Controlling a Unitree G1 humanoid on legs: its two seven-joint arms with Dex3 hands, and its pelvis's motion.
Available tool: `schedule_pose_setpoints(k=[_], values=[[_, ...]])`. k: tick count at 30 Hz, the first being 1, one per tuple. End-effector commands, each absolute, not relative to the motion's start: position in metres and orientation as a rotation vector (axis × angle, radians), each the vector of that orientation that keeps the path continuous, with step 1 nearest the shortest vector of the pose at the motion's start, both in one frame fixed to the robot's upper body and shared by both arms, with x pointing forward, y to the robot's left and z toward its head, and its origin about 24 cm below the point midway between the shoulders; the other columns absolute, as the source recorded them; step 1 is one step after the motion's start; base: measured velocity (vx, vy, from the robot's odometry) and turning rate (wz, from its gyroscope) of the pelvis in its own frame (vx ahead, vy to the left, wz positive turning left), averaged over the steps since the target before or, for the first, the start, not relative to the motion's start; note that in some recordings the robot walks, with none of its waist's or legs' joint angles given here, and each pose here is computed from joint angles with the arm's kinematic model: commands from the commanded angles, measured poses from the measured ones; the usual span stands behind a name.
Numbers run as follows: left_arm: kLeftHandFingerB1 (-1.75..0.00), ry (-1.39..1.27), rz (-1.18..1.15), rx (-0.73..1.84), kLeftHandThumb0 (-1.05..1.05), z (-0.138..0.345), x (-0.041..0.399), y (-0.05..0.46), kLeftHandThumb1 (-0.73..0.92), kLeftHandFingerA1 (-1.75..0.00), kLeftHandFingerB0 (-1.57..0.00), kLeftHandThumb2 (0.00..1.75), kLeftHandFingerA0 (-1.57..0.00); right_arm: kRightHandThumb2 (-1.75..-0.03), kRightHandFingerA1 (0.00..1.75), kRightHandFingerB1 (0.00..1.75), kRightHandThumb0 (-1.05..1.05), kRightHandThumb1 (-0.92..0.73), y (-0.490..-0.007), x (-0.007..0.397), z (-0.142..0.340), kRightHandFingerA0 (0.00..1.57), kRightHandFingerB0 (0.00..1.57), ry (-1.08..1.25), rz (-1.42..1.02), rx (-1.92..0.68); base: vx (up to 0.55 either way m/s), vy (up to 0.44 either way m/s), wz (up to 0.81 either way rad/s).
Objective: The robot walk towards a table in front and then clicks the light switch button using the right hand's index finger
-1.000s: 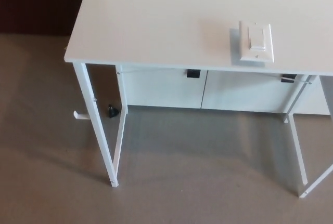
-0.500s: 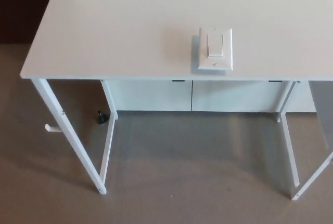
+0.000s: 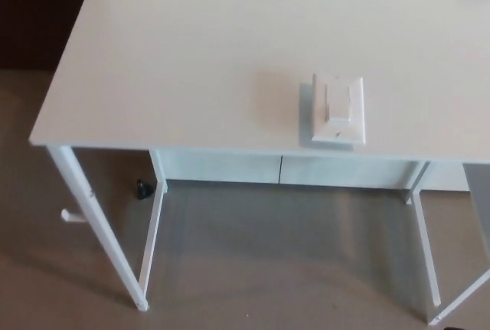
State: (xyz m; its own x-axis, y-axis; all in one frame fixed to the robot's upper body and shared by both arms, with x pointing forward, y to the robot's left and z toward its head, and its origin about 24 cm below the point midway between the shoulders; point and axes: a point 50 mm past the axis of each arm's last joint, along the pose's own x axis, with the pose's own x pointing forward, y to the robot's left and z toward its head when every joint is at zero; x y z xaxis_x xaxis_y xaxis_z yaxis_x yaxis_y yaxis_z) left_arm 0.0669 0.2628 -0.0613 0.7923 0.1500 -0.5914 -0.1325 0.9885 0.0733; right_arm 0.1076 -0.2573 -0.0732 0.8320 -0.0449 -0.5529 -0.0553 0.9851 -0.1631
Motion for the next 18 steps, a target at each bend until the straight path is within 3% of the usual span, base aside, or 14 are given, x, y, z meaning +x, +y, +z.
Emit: schedule_pose_setpoints(k=[1, 5, 8, 18], values=[[-0.33, 0.638, 0.154, 0.044, -0.19, -0.0599, 0.0671, 0.2655, 0.70, -0.37, -0.22, 0.62, -0.21, -0.60, 0.45, 0.42, -0.24, -0.50, -0.2620, 0.1102, -0.0721, 0.54, 0.45, 0.589, 0.013, -0.211, 0.21, -0.218, 0.12], [-0.33, 0.640, 0.161, 0.041, -0.18, -0.0620, 0.0627, 0.2662, 0.70, -0.38, -0.22, 0.62, -0.21, -0.56, 0.42, 0.38, -0.17, -0.54, -0.2616, 0.1099, -0.0736, 0.56, 0.45, 0.601, 0.020, -0.219, 0.27, -0.448, 0.18], [-0.33, 0.638, 0.169, 0.028, -0.16, -0.0621, 0.0645, 0.2658, 0.71, -0.37, -0.22, 0.61, -0.21, -0.56, 0.42, 0.38, -0.18, -0.54, -0.2615, 0.1124, -0.0732, 0.56, 0.46, 0.595, 0.031, -0.240, 0.21, -0.122, 0.05], [-0.33, 0.635, 0.170, 0.027, -0.18, -0.0623, 0.0626, 0.2652, 0.69, -0.38, -0.22, 0.62, -0.22, -0.59, 0.43, 0.40, -0.22, -0.52, -0.2599, 0.1144, -0.0732, 0.52, 0.45, 0.613, 0.028, -0.210, 0.21, 0.099, -0.11]])
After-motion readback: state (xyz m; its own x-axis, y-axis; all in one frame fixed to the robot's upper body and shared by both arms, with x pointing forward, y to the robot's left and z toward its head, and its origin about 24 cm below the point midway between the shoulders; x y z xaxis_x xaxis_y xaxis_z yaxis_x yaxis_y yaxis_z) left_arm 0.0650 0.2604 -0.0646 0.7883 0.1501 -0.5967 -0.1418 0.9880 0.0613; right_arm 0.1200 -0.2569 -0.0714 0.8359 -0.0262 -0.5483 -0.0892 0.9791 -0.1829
